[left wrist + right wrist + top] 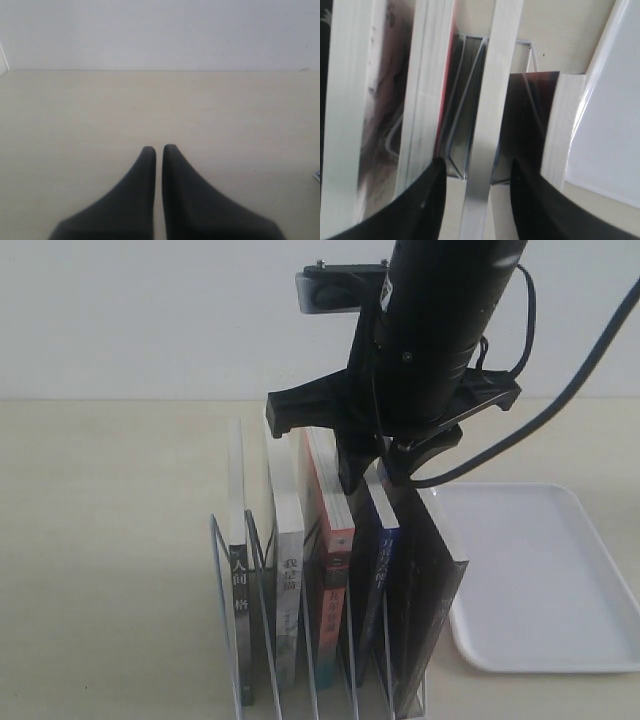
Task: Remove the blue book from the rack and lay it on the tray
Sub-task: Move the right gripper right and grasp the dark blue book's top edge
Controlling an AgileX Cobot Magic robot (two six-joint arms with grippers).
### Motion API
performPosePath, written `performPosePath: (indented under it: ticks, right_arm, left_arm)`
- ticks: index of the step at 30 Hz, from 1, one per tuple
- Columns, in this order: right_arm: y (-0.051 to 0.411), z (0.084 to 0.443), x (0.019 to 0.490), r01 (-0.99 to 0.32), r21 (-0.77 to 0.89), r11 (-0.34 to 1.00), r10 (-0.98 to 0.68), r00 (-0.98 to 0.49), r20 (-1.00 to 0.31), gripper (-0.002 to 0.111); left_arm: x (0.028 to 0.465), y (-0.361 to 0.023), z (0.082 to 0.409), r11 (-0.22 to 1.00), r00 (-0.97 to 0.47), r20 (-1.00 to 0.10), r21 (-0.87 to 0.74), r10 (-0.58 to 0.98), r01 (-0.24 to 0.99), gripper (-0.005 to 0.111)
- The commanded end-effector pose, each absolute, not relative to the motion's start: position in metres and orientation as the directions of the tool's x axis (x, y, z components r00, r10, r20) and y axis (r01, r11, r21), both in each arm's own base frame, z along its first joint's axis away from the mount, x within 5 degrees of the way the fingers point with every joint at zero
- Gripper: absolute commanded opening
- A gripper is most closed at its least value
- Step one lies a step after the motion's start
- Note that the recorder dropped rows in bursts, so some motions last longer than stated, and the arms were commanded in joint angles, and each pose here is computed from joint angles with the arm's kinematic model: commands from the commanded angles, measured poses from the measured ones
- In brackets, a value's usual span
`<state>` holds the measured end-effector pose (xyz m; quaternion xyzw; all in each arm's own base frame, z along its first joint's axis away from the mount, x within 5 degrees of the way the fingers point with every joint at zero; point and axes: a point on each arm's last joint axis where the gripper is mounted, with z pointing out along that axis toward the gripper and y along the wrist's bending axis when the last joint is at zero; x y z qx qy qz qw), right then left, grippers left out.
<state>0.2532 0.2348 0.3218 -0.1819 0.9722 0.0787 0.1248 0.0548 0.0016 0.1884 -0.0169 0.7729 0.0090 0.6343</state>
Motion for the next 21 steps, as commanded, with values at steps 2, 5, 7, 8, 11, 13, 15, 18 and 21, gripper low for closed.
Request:
performPosePath:
  ticks: [2, 5, 7, 8, 11, 13, 15, 18, 21]
  right_arm:
    - [0.2374, 0.3140, 0.2554, -0.378, 0.098, 0.920, -0.345, -0.904, -0.252, 0.040]
    - [0.2392, 0.3071, 0.2573, -0.379, 0.090, 0.921, -0.351, -0.907, -0.234, 0.040]
    - [0.2392, 0.3071, 0.2573, -0.379, 0.090, 0.921, -0.350, -0.907, -0.234, 0.040]
    - [0.2395, 0.3071, 0.2569, -0.380, 0.095, 0.920, -0.350, -0.907, -0.232, 0.040]
    - [0.2392, 0.3071, 0.2573, -0.380, 0.090, 0.920, -0.352, -0.906, -0.234, 0.034]
    - [0.2392, 0.3071, 0.2573, -0.383, 0.090, 0.920, -0.354, -0.905, -0.234, 0.021]
    - [0.2392, 0.3071, 0.2573, -0.385, 0.089, 0.919, -0.356, -0.905, -0.234, 0.009]
    - [0.2392, 0.3071, 0.2573, -0.401, 0.085, 0.912, -0.373, -0.897, -0.236, 0.000]
    - [0.2392, 0.3071, 0.2573, -0.404, 0.084, 0.911, -0.376, -0.896, -0.236, 0.000]
  left_arm:
    - [0.0548, 0.0016, 0.1878, 0.999, -0.191, -0.981, -0.008, -0.016, -0.038, 0.004]
    - [0.0548, 0.0016, 0.1878, 0.999, -0.191, -0.981, -0.008, -0.016, -0.038, 0.004]
    - [0.0548, 0.0016, 0.1878, 0.999, -0.191, -0.981, -0.008, -0.016, -0.038, 0.004]
    - [0.0548, 0.0016, 0.1878, 0.999, -0.191, -0.981, -0.008, -0.016, -0.038, 0.004]
    - [0.0548, 0.0016, 0.1878, 0.999, -0.191, -0.981, -0.008, -0.016, -0.038, 0.004]
    - [0.0548, 0.0016, 0.1878, 0.999, -0.191, -0.981, -0.008, -0.016, -0.038, 0.004]
    - [0.0548, 0.0016, 0.1878, 0.999, -0.191, -0.981, -0.008, -0.016, -0.038, 0.004]
    - [0.0548, 0.0016, 0.1878, 0.999, -0.191, -0.981, -0.008, -0.016, -0.038, 0.004]
    - [0.0548, 0.0016, 0.1878, 0.999, -0.191, -0.981, -0.008, -0.016, -0.038, 0.004]
